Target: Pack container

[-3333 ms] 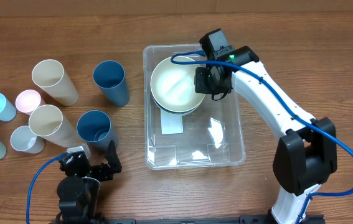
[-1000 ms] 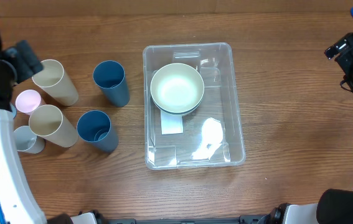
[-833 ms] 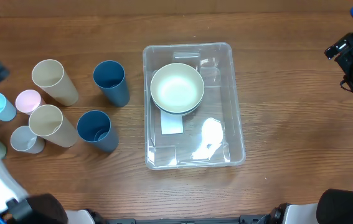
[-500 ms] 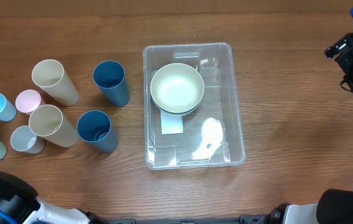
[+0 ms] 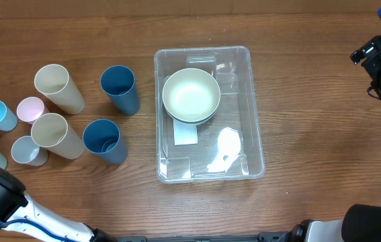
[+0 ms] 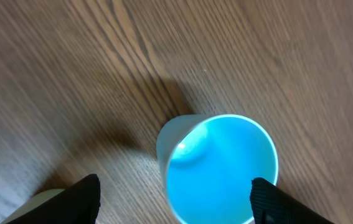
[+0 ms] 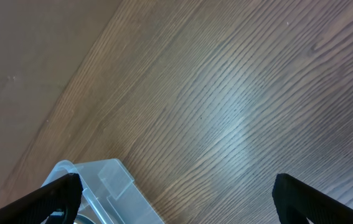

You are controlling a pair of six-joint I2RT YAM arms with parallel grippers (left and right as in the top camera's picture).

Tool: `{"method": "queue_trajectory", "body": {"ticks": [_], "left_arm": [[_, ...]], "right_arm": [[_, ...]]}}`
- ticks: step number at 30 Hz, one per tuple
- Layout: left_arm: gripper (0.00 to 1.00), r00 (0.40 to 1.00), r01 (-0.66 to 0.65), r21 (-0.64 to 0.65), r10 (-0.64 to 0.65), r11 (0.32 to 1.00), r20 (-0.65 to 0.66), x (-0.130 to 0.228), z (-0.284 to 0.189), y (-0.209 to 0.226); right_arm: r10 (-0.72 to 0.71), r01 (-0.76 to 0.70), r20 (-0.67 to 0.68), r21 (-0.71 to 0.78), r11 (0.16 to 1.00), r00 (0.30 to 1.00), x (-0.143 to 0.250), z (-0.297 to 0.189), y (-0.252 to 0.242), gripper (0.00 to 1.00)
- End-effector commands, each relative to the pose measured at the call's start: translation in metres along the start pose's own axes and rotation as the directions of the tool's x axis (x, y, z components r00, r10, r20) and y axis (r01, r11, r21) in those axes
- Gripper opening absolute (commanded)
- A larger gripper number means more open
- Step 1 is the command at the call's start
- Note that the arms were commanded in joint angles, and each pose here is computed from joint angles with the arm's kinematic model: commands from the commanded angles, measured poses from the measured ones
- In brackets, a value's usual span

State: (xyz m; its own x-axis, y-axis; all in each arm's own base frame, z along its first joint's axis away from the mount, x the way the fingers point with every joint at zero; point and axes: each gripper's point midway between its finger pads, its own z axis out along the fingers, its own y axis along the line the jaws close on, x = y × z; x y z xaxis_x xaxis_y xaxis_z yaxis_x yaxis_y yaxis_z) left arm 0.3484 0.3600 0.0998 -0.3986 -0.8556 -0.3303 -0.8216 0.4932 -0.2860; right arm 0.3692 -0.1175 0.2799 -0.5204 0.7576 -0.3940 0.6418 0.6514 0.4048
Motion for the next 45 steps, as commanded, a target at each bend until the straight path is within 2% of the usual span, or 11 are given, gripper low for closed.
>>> {"method": "queue_trajectory", "body": {"ticks": [1,8,17,19,25,28,31,34,36,42,45], "left_arm": [[0.71,0.998,-0.065,-0.008,0.065,0.998,-0.021,0.001,0.023,-0.002],[0.50,0.997,-0.076,-0.010,0.075,0.997,-0.027,0.002,0.043,-0.001],[0.14,0.997,-0.071,0.014,0.071,0.997,0.018,-0.012,0.036,-0.010],[0.05,0.997,-0.073,0.078,0.071,0.994,0.034,-0.022,0.018,-0.026],[0.04,0.982,-0.106,0.165,0.077,0.980,0.174,-0.061,-0.104,-0.086],[0.04,0.958,-0.206,0.292,0.132,0.934,0.256,-0.050,-0.177,-0.142],[0.04,0.905,-0.375,0.384,0.244,0.844,0.348,-0.006,-0.250,-0.211],[0.04,0.763,-0.639,0.421,0.465,0.644,0.449,0.087,-0.313,-0.290],[0.04,0.666,-0.745,0.433,0.585,0.507,0.462,0.156,-0.332,-0.327],[0.04,0.381,-0.866,0.472,0.833,0.168,0.402,0.340,-0.319,-0.391],[0.04,0.258,-0.868,0.492,0.910,0.071,0.324,0.413,-0.286,-0.403]], "right_arm": [[0.003,-0.002,0.015,-0.006,1.000,1.000,-0.002,-0.004,0.002,1.00],[0.003,-0.002,0.015,-0.006,1.000,1.000,-0.002,-0.004,0.002,1.00],[0.003,-0.003,0.015,-0.006,1.000,1.000,-0.002,-0.004,0.002,1.00],[0.003,-0.002,0.015,-0.006,1.000,1.000,-0.002,-0.004,0.002,1.00],[0.003,-0.002,0.015,-0.006,1.000,1.000,-0.002,-0.004,0.002,1.00],[0.003,-0.002,0.015,-0.006,1.000,1.000,-0.002,-0.004,0.002,1.00],[0.003,-0.002,0.015,-0.006,1.000,1.000,-0.002,-0.004,0.002,1.00],[0.003,-0.002,0.015,-0.006,1.000,1.000,-0.002,-0.004,0.002,1.00],[0.003,-0.002,0.015,-0.006,1.000,1.000,-0.002,-0.004,0.002,1.00],[0.003,-0.003,0.015,-0.006,1.000,1.000,-0.002,-0.004,0.002,1.00],[0.003,-0.002,0.015,-0.006,1.000,1.000,-0.002,-0.004,0.002,1.00]]}}
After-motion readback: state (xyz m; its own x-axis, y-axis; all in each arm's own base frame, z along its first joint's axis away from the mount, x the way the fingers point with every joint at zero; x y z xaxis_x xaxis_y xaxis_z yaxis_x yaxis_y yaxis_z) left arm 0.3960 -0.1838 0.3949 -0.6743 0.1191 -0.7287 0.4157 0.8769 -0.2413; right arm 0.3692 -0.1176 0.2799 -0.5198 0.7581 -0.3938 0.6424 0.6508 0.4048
